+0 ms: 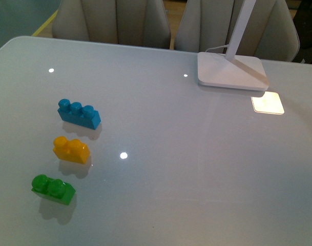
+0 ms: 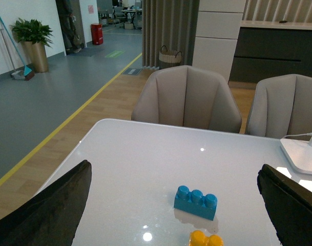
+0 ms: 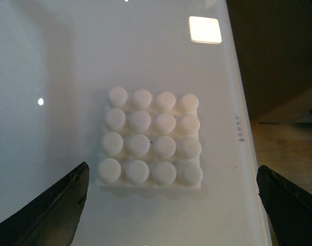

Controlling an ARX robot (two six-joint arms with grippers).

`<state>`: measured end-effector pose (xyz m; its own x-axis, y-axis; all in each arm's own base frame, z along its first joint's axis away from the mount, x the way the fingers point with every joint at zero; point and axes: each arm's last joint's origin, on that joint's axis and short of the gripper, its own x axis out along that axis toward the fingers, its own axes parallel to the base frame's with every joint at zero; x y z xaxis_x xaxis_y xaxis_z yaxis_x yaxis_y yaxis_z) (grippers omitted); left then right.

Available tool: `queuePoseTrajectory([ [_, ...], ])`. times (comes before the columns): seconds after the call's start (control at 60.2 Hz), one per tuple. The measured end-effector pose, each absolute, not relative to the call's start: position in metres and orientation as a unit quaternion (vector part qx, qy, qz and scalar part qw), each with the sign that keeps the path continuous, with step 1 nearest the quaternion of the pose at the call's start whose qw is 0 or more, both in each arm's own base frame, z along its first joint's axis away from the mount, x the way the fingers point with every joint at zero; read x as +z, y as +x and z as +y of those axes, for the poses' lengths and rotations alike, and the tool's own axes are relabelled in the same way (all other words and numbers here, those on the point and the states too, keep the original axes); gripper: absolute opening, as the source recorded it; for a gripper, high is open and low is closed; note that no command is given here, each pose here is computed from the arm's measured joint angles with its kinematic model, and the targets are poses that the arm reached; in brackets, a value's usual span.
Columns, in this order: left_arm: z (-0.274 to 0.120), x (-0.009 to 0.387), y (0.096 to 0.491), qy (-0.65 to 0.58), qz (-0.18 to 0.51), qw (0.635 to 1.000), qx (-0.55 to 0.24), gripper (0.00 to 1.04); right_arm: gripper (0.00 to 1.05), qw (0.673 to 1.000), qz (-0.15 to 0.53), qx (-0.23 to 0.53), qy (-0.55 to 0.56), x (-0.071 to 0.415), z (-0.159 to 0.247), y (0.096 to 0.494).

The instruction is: Insert yellow block into base center

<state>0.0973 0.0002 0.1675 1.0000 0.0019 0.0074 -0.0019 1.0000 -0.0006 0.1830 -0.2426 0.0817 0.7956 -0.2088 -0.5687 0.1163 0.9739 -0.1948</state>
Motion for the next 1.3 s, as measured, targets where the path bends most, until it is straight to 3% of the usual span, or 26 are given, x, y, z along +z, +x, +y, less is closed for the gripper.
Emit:
queuePoseTrajectory([
  [0.697, 0.000, 0.167, 0.097, 0.000, -0.004, 1.000, 0.001, 0.97, 0.96, 0.942, 0.318, -0.105, 0.032, 0.006, -0.341, 0.254],
  [1.046, 0.000, 0.167, 0.097, 0.000, -0.004, 1.000, 0.001, 0.97, 0.96, 0.949, 0.302, -0.062, 0.070, -0.022, -0.325, 0.283],
  [1.295, 0.000, 0.167, 0.097, 0.000, -0.004, 1.000, 0.001, 0.97, 0.96, 0.943, 0.317, -0.043, 0.089, -0.042, -0.312, 0.278],
])
